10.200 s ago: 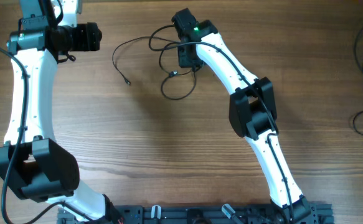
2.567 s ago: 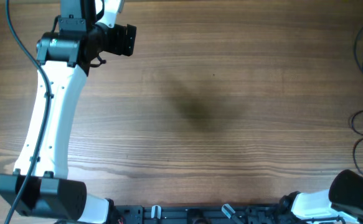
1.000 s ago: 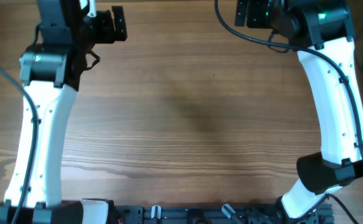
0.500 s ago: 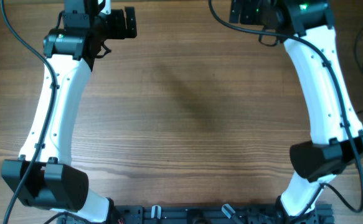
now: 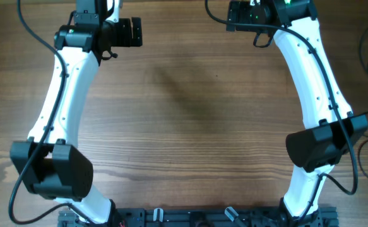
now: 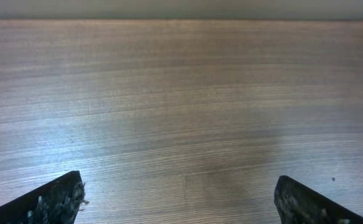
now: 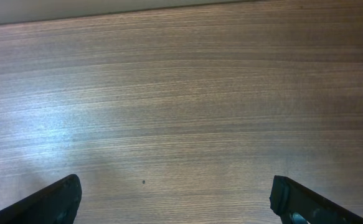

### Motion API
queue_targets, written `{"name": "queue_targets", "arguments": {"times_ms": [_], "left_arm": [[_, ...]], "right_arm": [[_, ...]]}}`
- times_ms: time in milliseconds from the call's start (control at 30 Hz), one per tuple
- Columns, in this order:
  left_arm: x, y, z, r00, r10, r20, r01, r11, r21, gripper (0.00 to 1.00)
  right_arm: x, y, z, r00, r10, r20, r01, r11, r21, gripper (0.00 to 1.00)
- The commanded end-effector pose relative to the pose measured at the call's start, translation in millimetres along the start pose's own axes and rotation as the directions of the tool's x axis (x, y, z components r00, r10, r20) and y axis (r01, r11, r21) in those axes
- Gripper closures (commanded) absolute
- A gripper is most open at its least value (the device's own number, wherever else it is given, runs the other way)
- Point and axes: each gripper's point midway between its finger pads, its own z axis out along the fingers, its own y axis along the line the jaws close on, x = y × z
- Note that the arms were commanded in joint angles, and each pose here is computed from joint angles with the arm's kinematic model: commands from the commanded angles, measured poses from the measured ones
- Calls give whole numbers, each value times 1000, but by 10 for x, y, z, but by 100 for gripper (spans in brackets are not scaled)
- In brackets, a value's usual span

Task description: Untangle cables

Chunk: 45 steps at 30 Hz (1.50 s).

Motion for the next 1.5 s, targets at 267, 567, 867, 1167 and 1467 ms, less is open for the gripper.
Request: {"name": "queue_targets", "arguments": {"times_ms": [267, 567, 867, 1167, 1467], "left_arm": [[18, -40, 60, 1000, 8, -6, -8, 1000, 20, 0], [147, -7, 56, 998, -15, -58, 15, 1000, -3, 0], [310, 139, 25, 992, -44, -120, 34, 995, -90, 0], [311, 157, 23, 992, -44, -119, 32, 994, -100, 0], [311, 157, 23, 992, -44, -119, 32, 994, -100, 0]], "right_arm": [[70, 108, 58, 999, -20, -30, 18, 999, -41, 0], [184, 152, 49, 997, -13, -80, 7, 998, -70, 0], [306, 158, 31, 992, -15, -125, 7, 998, -60, 0], [328, 189, 23, 991, -23, -130, 15, 998, -63, 0], [346, 183, 21, 990, -22, -137, 14, 998, -60, 0]]}}
